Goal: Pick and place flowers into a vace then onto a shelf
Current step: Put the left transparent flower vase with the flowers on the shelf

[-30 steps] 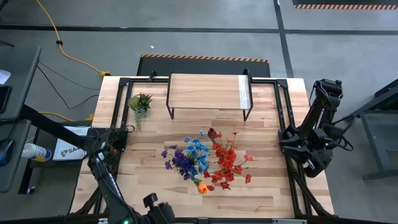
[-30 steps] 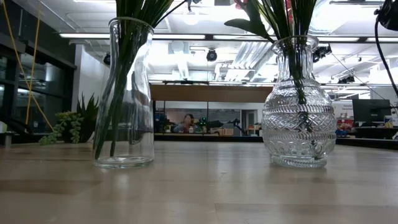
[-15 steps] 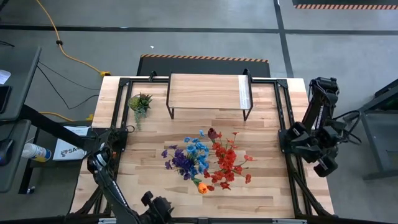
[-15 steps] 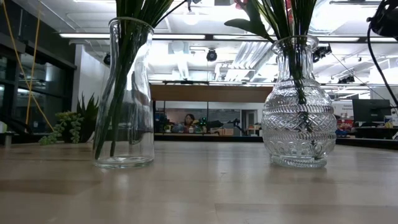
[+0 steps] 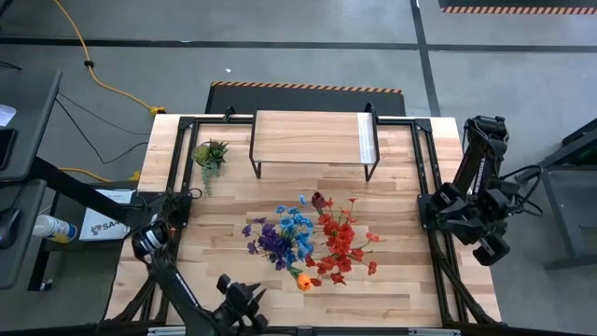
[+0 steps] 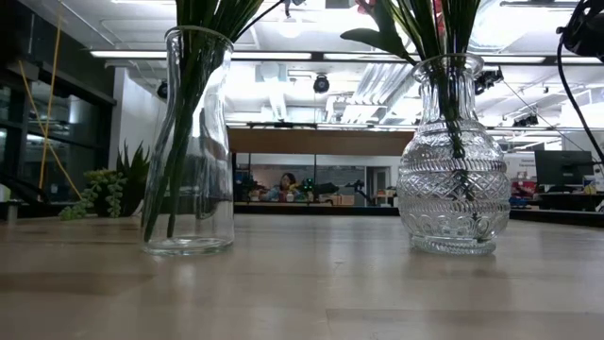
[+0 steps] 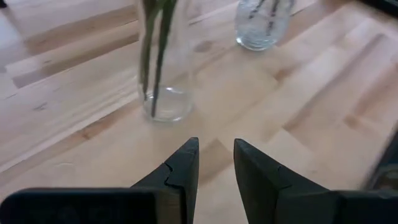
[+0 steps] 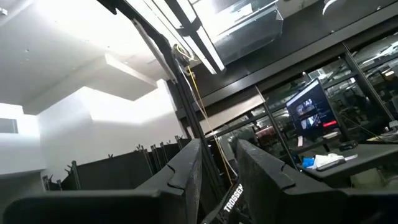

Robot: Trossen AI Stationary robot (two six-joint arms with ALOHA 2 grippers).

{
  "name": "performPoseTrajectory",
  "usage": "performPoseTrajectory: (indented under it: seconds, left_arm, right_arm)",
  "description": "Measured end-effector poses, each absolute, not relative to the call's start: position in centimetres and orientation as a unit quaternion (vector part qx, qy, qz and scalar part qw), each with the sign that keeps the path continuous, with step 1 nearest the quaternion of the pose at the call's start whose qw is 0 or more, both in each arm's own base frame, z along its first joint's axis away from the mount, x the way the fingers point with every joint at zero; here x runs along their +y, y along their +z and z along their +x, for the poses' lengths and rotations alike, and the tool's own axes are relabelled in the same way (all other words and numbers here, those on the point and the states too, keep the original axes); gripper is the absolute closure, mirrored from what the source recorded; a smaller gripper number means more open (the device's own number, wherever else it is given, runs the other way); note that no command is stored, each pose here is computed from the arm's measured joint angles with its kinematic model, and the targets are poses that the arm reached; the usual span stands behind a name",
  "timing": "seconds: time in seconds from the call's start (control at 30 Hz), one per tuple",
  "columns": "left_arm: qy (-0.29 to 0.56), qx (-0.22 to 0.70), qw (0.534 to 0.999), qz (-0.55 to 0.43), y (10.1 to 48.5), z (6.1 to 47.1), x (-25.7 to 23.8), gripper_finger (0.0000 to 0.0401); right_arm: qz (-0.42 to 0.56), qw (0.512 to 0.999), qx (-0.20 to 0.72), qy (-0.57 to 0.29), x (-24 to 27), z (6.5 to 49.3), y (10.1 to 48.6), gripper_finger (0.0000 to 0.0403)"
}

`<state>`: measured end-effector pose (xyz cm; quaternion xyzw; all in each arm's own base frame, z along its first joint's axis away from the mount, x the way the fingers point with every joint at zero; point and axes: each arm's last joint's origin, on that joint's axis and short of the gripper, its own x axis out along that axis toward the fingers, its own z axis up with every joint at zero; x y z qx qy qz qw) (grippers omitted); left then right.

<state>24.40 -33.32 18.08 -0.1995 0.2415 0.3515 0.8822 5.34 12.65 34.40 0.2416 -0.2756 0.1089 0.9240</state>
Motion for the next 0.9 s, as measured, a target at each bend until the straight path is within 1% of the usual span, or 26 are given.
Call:
performPoseTrajectory:
  seconds: [0.2,0.43,0.53,0.63,0.9]
  left_arm:
    - [0.371,0.252,0.874,-0.189,17.3,25.6,-32.0,0.0267]
    - [0.394,0.283,0.852,-0.197,17.1,27.3,-30.7,0.0268]
    - [0.38,0.287,0.86,-0.185,17.1,27.6,-30.8,0.0267]
    - [0.37,0.258,0.874,-0.182,17.2,27.7,-31.1,0.0267]
    - [0.355,0.219,0.885,-0.207,17.4,28.0,-31.6,0.0267]
  right_arm:
    - [0.24,0.925,-0.275,0.109,12.7,5.4,34.4,0.0308]
    - [0.237,0.926,-0.274,0.11,12.7,5.4,34.4,0.0308]
    - [0.236,0.926,-0.273,0.11,12.8,5.4,34.3,0.0309]
    - [0.236,0.926,-0.273,0.11,12.8,5.4,34.3,0.0309]
    - [0.238,0.928,-0.268,0.105,12.7,5.4,34.3,0.0309]
